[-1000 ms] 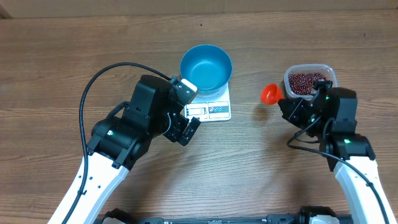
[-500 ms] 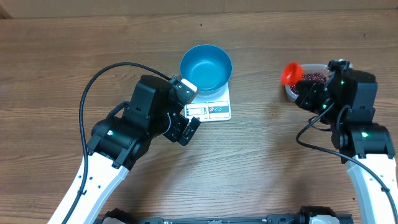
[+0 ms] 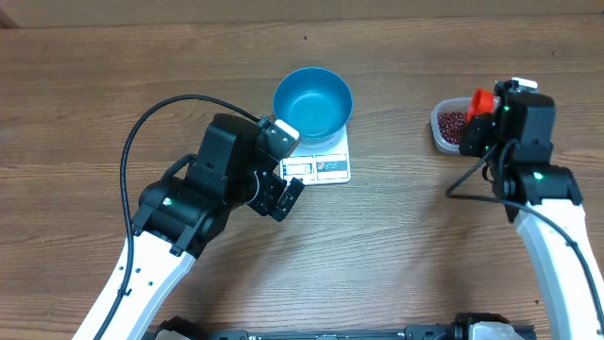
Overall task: Scoop item into bowl and weigh 150g on scale
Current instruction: 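Move the red scoop with the right gripper over the bean container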
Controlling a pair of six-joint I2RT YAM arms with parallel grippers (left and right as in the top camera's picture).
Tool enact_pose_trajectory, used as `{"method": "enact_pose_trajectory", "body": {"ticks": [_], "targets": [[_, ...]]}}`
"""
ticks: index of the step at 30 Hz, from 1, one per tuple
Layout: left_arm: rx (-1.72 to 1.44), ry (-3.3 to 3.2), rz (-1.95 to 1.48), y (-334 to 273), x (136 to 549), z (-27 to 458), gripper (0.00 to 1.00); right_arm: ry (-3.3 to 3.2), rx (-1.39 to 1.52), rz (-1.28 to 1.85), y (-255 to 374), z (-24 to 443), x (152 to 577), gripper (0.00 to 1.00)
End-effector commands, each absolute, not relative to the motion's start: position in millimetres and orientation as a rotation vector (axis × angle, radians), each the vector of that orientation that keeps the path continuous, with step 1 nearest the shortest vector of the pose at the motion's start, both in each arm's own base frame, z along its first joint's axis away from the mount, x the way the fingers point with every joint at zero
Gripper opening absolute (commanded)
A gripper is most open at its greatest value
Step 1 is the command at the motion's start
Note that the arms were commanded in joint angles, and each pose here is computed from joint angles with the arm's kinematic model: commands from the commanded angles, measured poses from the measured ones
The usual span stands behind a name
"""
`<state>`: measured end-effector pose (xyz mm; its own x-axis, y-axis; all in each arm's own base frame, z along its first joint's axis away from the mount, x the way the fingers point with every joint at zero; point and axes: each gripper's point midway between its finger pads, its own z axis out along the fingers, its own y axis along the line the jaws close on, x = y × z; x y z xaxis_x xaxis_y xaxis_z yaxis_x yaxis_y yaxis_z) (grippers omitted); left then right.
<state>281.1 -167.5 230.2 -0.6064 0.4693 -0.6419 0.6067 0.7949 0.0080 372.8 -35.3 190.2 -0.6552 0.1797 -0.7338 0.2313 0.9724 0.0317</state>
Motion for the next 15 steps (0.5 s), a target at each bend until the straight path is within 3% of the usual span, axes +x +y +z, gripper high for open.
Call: {"method": "enact_pose_trajectory", "body": {"ticks": [1, 15], "targets": [[0.811, 2.328, -0.267, -166.4, 281.4, 229.2, 0.99, 2.282, 0.302, -0.241, -56.9, 193.5, 381.5, 0.04], [0.811, 2.328, -0.267, -166.4, 281.4, 229.2, 0.99, 2.419, 0.276, -0.341, -82.5, 139.2, 391.8, 0.04]]}}
